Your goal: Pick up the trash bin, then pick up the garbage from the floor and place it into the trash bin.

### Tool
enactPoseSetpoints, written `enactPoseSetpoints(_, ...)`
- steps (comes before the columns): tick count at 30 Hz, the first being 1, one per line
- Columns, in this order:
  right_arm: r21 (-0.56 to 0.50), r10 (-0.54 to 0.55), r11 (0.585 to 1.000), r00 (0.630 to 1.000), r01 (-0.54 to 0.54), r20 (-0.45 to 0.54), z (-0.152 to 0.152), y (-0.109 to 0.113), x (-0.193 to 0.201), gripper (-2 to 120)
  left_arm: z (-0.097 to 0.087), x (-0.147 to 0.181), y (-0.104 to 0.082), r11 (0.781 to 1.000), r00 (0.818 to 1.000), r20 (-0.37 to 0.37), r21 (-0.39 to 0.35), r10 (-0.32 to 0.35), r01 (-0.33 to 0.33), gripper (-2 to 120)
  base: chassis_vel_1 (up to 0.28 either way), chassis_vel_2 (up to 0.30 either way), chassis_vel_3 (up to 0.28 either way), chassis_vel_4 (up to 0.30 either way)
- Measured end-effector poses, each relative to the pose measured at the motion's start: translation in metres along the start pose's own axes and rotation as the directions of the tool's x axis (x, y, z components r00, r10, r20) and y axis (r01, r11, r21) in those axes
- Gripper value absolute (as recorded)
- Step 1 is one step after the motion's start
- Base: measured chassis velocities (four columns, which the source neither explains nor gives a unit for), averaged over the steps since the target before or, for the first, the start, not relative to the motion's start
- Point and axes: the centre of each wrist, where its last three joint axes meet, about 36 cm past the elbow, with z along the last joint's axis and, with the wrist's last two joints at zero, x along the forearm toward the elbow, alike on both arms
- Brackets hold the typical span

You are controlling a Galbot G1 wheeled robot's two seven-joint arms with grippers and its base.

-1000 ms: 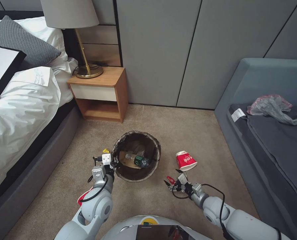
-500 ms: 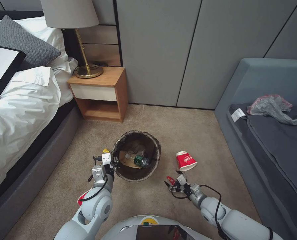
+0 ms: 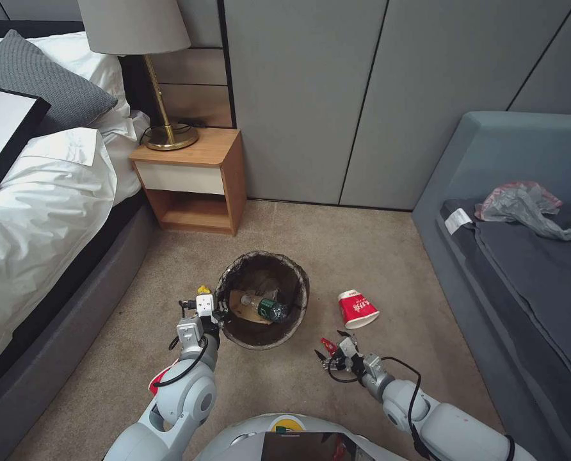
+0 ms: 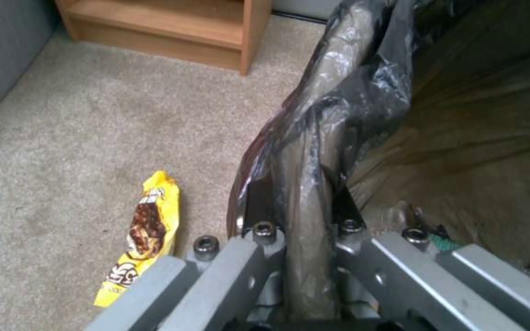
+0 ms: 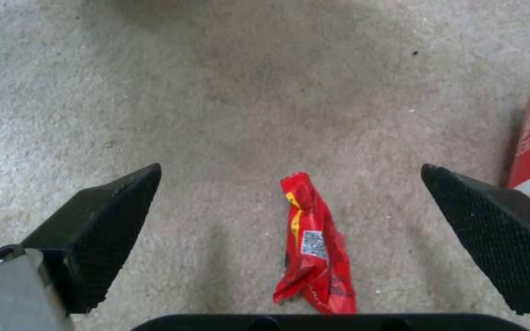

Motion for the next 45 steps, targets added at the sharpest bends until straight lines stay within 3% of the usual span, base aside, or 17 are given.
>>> enactPoseSetpoints(24, -0.004, 0.035, 0.999, 0.998, -0.035, -0.052, 0.032, -0.014, -0.011, 100, -0.001, 0.000, 0.000, 1.000, 1.000, 0.003, 0.002, 0.000, 0.000, 0, 0.000, 0.000, 0.000, 0.000)
enactPoseSetpoints(45, 0.013, 0.056, 0.998, 0.997, -0.055, -0.045, 0.036, -0.022, -0.024, 100, -0.002, -0.003, 0.000, 1.000, 1.000, 0.003, 0.002, 0.002, -0.002, 0, 0.000, 0.000, 0.000, 0.000)
